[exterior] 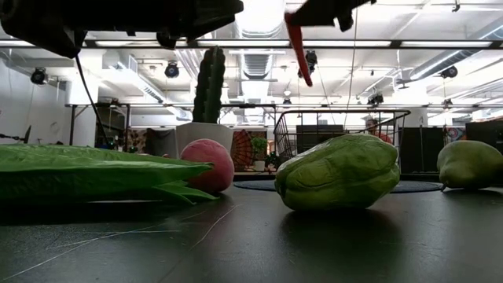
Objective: Build produce basket
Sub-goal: Put the orange carrot into the gold wire basket
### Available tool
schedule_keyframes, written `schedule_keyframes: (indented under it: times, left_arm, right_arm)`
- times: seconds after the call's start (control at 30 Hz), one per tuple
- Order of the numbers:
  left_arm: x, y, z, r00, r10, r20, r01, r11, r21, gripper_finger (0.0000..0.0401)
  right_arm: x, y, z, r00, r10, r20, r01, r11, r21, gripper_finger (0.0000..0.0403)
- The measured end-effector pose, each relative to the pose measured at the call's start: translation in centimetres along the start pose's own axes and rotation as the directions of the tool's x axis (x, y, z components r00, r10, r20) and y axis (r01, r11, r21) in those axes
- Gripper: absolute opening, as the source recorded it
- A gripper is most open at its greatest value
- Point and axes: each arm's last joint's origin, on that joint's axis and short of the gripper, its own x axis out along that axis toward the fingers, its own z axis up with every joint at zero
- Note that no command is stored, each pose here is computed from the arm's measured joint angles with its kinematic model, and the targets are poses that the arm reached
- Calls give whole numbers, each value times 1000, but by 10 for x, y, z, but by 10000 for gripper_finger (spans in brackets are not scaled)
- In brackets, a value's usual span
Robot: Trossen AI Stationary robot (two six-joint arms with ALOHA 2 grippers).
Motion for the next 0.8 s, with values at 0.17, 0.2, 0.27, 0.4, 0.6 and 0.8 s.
schedule_keyframes:
  times: [0.17, 0.2, 0.27, 0.4, 0.6, 0.8]
  left_arm:
    - [0, 0, 0, 1000, 0, 0, 0, 1000, 0, 190]
    - [0, 0, 0, 1000, 0, 0, 0, 1000, 0, 190]
    - [0, 0, 0, 1000, 0, 0, 0, 1000, 0, 190]
    - [0, 0, 0, 1000, 1, 0, -1, 1000, 0, 190]
    - [0, 0, 0, 1000, 1, 0, -1, 1000, 3, 190]
    - [0, 0, -1, 1000, 1, -2, -1, 1000, 5, 190]
  right_arm:
    - [20, -27, -10, 991, -114, -65, 114, 993, 2, 70]
    - [24, -33, -13, 987, -139, -80, 140, 990, 6, 70]
    - [33, -47, -22, 974, -192, -123, 196, 980, 25, 70]
    - [49, -74, -46, 936, -281, -211, 304, 949, 85, 70]
    - [74, -96, -78, 889, -319, -328, 371, 922, 108, 70]
    - [97, -93, -109, 849, -308, -429, 369, 927, 64, 78]
